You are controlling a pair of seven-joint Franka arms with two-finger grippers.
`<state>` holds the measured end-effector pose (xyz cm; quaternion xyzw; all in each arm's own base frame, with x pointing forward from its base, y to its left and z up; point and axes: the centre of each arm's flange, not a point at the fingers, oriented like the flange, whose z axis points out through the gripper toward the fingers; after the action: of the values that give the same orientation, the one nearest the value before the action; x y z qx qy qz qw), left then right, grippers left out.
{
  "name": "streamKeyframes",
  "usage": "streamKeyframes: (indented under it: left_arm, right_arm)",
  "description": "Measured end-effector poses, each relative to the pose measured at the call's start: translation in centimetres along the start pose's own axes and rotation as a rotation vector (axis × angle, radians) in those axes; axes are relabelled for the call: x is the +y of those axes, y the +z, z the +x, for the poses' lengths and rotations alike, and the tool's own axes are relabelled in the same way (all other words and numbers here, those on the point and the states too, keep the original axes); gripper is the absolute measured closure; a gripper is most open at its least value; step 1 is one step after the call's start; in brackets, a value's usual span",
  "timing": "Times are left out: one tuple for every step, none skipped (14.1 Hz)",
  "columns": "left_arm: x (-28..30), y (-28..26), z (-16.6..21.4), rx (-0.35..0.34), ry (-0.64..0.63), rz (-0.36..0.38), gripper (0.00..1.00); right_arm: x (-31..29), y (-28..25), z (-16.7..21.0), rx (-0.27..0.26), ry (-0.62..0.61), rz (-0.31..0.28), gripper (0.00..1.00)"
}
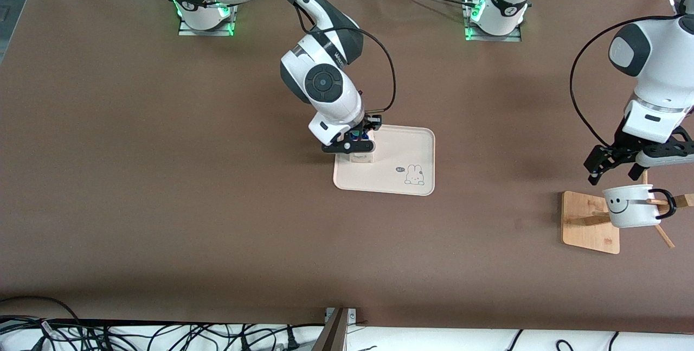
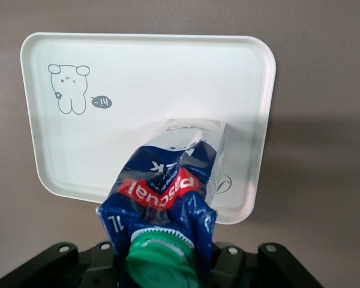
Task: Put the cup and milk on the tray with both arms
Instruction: 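Open the right gripper and withdraw it while the left gripper grasps the mug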
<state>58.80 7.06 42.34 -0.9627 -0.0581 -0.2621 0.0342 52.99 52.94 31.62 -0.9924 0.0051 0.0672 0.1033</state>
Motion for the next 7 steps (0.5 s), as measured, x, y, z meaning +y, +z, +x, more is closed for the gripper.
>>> streamKeyframes:
  left_arm:
    - [-0.1, 0.2, 0.0, 0.009, 0.004, 0.002, 0.00]
    - [-0.1, 0.4, 0.0, 0.018, 0.006, 0.003, 0.00]
    - [-0.1, 0.6, 0.1, 0.028, 0.007, 0.003, 0.00]
    - [-0.1, 0.9, 0.0, 0.039, 0.007, 0.003, 0.00]
    - [-0.2, 1.2, 0.0, 0.051, 0.007, 0.003, 0.00]
    - [-0.2, 1.6, 0.0, 0.069, 0.007, 0.003, 0.00]
    - [-0.2, 2.1, 0.0, 0.089, 0.008, 0.002, 0.00]
  right_arm:
    - [0.0, 0.0, 0.0, 0.001, -0.001, -0.001, 0.64]
    - [0.0, 0.0, 0.0, 0.002, -0.001, -0.001, 0.56]
    - [0.0, 0.0, 0.0, 0.003, -0.001, -0.001, 0.45]
    - [0.0, 0.0, 0.1, 0.004, -0.002, 0.000, 0.36]
    - [-0.1, -0.3, 0.1, 0.008, -0.001, 0.003, 0.27]
    - [-0.3, -0.8, 0.2, 0.015, 0.005, 0.010, 0.19]
    - [-0.5, -1.5, 0.1, 0.023, 0.027, 0.018, 0.07]
